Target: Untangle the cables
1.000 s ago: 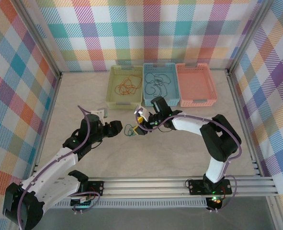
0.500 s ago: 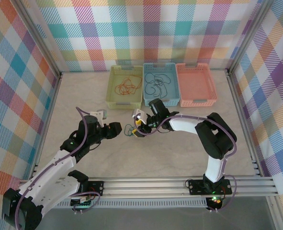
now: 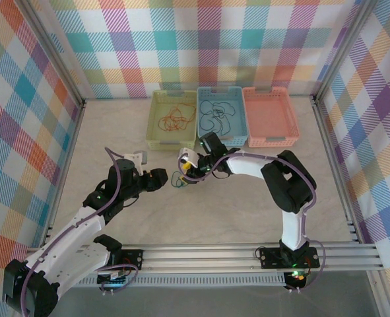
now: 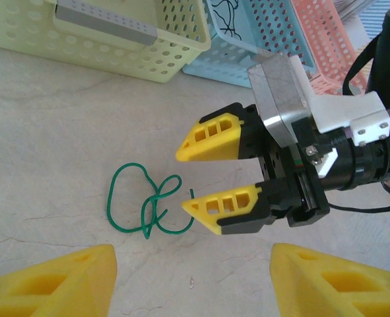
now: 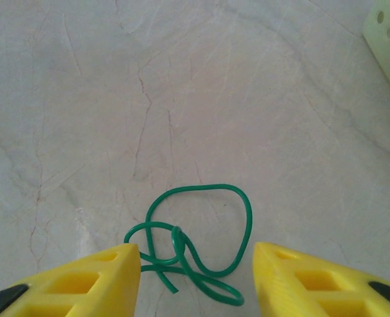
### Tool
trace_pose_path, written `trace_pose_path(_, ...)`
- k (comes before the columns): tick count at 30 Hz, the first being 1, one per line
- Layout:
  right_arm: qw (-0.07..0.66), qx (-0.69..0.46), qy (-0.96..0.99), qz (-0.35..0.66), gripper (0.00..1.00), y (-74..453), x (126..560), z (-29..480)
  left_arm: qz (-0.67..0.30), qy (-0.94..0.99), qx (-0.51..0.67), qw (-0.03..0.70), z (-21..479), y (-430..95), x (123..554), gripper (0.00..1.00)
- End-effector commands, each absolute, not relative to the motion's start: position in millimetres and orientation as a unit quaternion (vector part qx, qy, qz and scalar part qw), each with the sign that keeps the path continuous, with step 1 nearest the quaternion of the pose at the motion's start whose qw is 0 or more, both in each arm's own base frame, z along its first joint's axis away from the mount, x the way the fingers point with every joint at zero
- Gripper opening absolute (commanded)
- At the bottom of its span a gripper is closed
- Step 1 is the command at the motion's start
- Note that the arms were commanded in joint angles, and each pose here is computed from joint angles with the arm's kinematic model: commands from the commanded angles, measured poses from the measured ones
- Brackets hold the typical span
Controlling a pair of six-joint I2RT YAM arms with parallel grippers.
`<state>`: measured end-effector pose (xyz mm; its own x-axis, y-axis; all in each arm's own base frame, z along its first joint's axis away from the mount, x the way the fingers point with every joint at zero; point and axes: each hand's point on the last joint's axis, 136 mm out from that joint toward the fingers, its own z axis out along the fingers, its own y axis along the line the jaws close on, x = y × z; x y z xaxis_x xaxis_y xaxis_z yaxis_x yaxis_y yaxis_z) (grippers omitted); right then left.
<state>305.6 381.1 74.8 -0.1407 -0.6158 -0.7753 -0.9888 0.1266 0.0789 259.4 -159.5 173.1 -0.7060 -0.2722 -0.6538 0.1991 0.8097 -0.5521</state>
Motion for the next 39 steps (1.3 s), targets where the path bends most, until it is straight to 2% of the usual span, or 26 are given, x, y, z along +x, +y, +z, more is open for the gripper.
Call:
trace_pose_path(1, 0.272, -0.598, 0.688, 0.307, 0.46, 382, 300, 65, -0.303, 0.874, -0.013, 0.379, 168, -158, 257, 0.64)
trace_pose_path(13, 0.244, -0.613, 0.696, 0.282, 0.48, 383, 306, 50, -0.304, 0.874, -0.013, 0.379, 167, -158, 257, 0.64)
trace_pose_path(17, 0.246, -0.615, 0.695, 0.280, 0.35, 387, 308, 49, -0.302, 0.875, -0.014, 0.378, 166, -157, 257, 0.64)
trace_pose_path(22, 0.255, -0.617, 0.687, 0.289, 0.06, 389, 304, 56, -0.300, 0.876, -0.014, 0.378, 166, -156, 255, 0.64)
trace_pose_path(24, 0.274, -0.613, 0.680, 0.295, 0.00, 389, 301, 68, -0.301, 0.875, -0.015, 0.379, 167, -156, 254, 0.64)
trace_pose_path(31, 0.379, -0.552, 0.671, 0.318, 0.00, 372, 291, 147, -0.322, 0.866, -0.016, 0.383, 179, -159, 250, 0.64)
trace_pose_path(39, 0.451, -0.505, 0.624, 0.389, 0.00, 347, 245, 221, -0.386, 0.839, -0.002, 0.384, 209, -173, 238, 0.65)
